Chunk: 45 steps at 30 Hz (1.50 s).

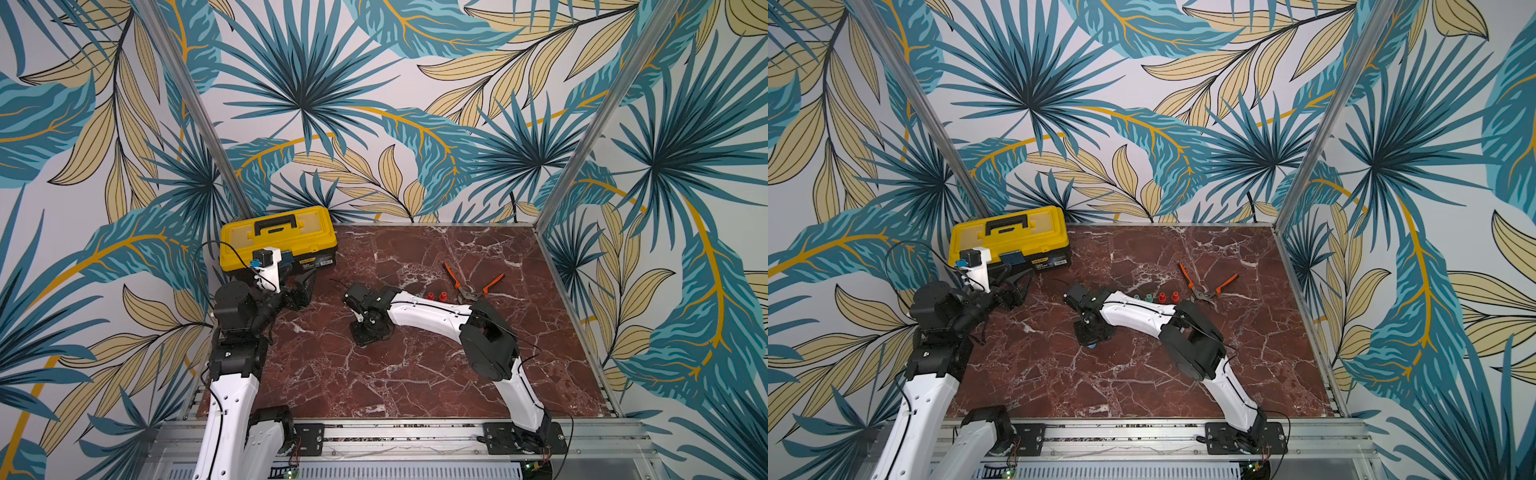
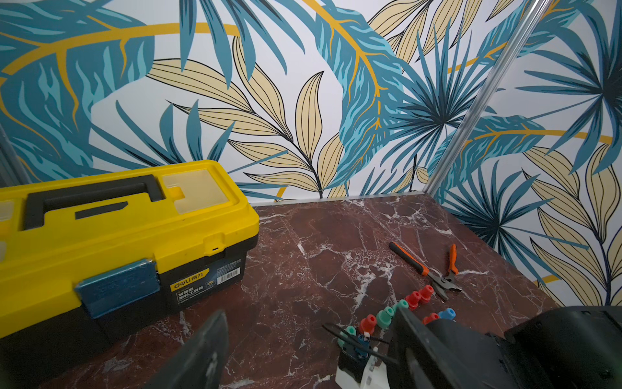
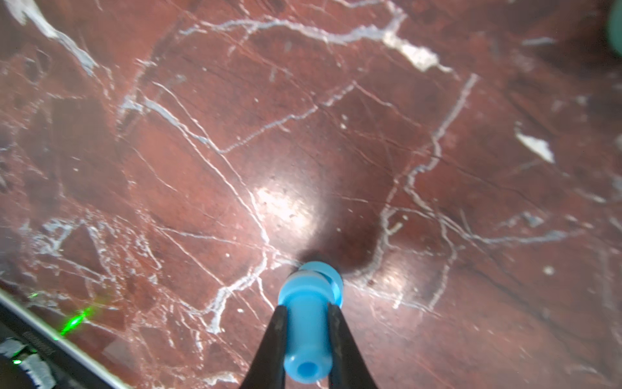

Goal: Close the stamp cap
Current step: Close the cover of the stamp.

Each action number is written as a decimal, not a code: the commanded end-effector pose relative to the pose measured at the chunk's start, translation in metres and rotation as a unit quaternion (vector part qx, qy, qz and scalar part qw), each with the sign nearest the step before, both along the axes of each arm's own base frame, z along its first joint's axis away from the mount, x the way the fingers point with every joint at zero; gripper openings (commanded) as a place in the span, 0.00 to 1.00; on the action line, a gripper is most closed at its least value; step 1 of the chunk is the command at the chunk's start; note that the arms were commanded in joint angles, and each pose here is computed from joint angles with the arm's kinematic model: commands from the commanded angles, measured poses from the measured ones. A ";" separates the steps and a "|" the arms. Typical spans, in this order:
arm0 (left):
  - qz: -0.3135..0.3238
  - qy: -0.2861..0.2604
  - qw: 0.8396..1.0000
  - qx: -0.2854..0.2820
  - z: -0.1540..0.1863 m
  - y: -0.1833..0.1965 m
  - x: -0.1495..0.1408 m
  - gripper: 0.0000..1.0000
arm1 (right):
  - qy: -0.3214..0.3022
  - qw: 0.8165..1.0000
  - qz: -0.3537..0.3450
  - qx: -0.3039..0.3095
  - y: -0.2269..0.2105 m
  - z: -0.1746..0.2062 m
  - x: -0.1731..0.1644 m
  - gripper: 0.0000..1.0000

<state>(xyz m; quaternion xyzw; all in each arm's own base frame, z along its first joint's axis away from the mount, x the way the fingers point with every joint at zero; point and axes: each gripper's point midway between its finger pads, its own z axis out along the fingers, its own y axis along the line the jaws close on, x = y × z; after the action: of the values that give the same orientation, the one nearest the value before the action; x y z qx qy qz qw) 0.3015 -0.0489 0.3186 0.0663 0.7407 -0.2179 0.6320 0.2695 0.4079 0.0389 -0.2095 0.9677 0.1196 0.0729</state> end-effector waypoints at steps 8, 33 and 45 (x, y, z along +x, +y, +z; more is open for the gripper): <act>0.004 0.006 1.000 -0.004 -0.005 0.003 -0.001 0.79 | -0.001 0.993 -0.017 -0.118 -0.076 -0.023 -0.013 0.08; 0.004 0.010 1.000 -0.005 -0.007 0.003 0.001 0.79 | 0.022 0.996 -0.086 -0.010 -0.083 -0.002 -0.002 0.09; 0.003 0.011 1.000 -0.006 -0.007 0.002 0.001 0.79 | 0.013 0.996 -0.086 0.005 -0.080 0.011 -0.001 0.09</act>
<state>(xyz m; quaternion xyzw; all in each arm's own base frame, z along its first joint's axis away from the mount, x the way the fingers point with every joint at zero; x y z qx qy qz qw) 0.3020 -0.0487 0.3180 0.0655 0.7414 -0.2183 0.6311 0.2714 0.3359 0.0400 -0.1213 0.9816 0.1307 0.0677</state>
